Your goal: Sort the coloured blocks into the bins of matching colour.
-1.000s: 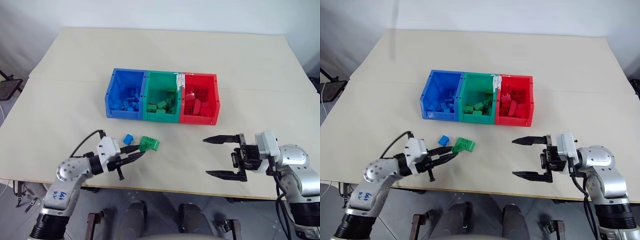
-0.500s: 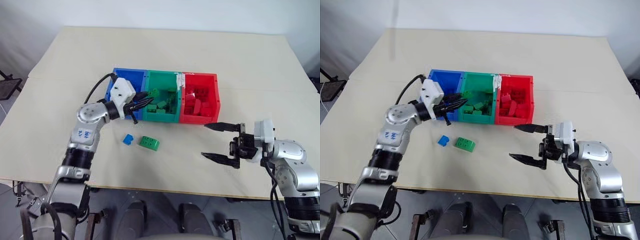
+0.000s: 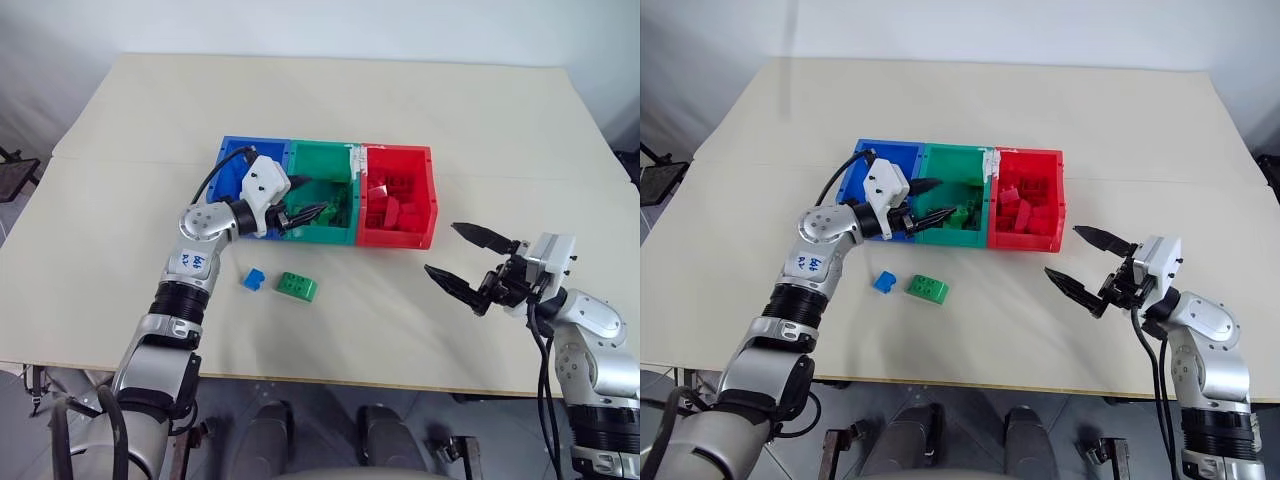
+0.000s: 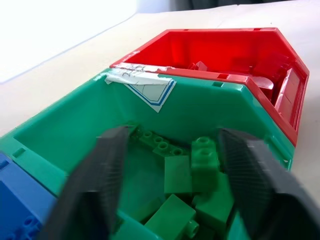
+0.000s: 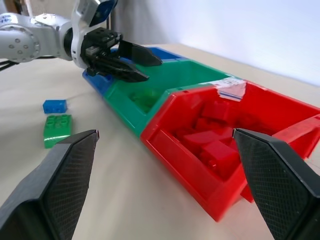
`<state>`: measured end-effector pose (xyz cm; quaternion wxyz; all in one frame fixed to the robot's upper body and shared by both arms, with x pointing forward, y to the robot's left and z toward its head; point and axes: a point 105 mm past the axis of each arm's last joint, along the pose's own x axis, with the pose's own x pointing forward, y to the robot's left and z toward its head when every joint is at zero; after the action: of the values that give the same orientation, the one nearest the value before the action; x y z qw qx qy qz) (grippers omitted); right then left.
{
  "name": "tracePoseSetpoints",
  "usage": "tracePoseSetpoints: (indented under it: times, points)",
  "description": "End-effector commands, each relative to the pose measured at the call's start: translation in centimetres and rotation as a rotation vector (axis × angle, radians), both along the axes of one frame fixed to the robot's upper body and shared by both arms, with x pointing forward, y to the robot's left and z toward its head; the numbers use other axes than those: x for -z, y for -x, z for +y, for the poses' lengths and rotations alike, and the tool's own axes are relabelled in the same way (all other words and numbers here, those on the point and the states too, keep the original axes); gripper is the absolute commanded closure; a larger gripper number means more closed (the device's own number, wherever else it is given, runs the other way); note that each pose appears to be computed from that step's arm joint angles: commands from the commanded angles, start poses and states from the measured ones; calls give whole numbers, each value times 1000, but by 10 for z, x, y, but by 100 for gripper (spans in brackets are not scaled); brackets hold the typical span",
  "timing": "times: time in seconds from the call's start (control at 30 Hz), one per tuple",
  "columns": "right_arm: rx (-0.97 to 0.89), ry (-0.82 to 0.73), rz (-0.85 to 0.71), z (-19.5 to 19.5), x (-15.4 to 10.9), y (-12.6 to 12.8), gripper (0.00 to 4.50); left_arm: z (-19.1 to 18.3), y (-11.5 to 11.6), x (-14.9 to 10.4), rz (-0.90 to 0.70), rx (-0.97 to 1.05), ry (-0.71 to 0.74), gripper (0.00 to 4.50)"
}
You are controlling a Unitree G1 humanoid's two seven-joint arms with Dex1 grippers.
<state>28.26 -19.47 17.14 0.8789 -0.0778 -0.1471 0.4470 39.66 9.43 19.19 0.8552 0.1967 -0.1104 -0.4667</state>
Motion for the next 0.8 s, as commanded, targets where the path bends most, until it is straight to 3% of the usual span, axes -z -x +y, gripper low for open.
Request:
tracePoseSetpoints:
  times: [0.03, 0.2, 0.23, 0.3, 0.53, 0.7, 0.8]
  points:
    - [-59, 15, -60, 0, -18, 8, 0, 21, 21, -22, -84, 48, 6, 62]
    - [-185, 76, -40, 6, -16, 14, 0, 74, 74, -8, -54, 97, -42, 62]
    - [-200, 83, -37, 7, -15, 14, 0, 83, 81, -4, -31, 93, -43, 46]
    - [-227, 93, -40, 8, -16, 13, 0, 103, 92, 2, -8, 38, -52, 6]
    - [-302, 139, -41, 10, -16, 11, 0, 170, 132, 24, 76, -191, -76, 2]
    - [-315, 156, -33, 7, -15, 9, 0, 185, 150, 39, 146, -225, -86, 2]
    - [-318, 166, -28, 7, -15, 8, 0, 166, 148, 42, 172, -143, -82, 2]
